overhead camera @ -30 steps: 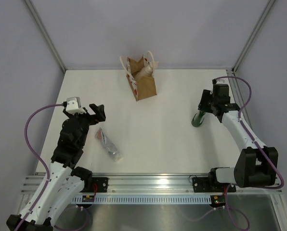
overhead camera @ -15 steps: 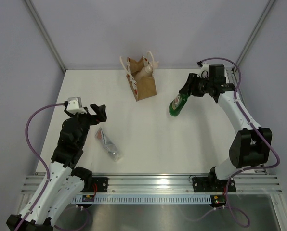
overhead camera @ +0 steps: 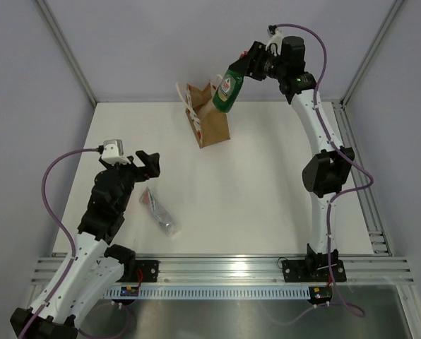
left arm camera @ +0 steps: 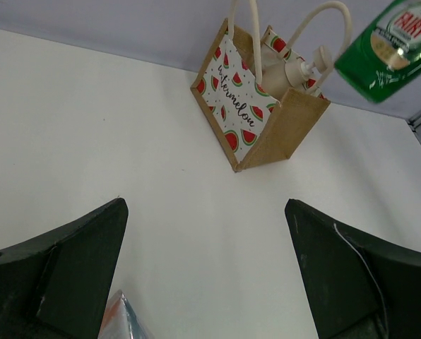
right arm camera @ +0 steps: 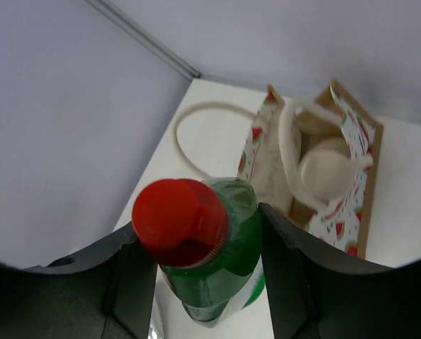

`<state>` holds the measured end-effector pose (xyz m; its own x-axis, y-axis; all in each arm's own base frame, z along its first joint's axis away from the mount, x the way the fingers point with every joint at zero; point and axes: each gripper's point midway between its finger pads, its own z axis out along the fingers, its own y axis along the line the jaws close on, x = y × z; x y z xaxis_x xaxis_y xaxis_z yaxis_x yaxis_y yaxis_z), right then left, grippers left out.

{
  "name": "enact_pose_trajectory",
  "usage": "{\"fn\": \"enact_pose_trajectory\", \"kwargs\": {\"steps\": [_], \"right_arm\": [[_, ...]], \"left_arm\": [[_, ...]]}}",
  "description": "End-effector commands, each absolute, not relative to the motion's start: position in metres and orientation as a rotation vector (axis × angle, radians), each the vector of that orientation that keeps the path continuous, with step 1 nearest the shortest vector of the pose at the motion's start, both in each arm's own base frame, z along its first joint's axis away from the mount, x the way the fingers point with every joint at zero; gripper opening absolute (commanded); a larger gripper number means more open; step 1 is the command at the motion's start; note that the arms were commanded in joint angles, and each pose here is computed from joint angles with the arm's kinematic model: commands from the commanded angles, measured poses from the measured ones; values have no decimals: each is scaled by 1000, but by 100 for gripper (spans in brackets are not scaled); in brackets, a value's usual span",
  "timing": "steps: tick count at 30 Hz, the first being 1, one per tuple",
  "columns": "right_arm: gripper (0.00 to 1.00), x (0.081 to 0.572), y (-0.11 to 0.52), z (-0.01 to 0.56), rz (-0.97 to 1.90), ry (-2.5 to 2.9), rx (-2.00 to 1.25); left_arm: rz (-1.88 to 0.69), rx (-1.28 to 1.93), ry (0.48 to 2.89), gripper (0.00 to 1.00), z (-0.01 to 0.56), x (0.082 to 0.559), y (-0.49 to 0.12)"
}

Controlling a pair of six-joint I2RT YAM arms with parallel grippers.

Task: Place the personal care products into the canvas bag

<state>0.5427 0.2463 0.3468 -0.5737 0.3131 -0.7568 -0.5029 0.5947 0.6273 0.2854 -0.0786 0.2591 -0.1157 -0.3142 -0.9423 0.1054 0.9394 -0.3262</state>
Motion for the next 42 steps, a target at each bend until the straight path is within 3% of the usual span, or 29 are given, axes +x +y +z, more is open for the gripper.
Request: {"fn": "enact_pose_trajectory", "kwargs": {"steps": [1,3,11,18,32,42], "right_arm": [[0,564,269,432,1169,1598,-164],[0,574,274,453,1135,1503,-158],[0,590,348,417,1044,1420,-216],[0,607,354,422,863,1284,-240],[0,639,361,364,671,1269,-328],[0,655,380,317,699,1255,-206]], "left_arm": [[-418,-154,1555,99,295,291,-85],[-419,-151,1567,99,295,294,-87],[-436,-142,1608,99,286,299,-94],[-453,-135,1619,99,283,295,-96],[-479,-106,1656,99,275,299,-105],[-484,-103,1699,99,271,298,-107]]}}
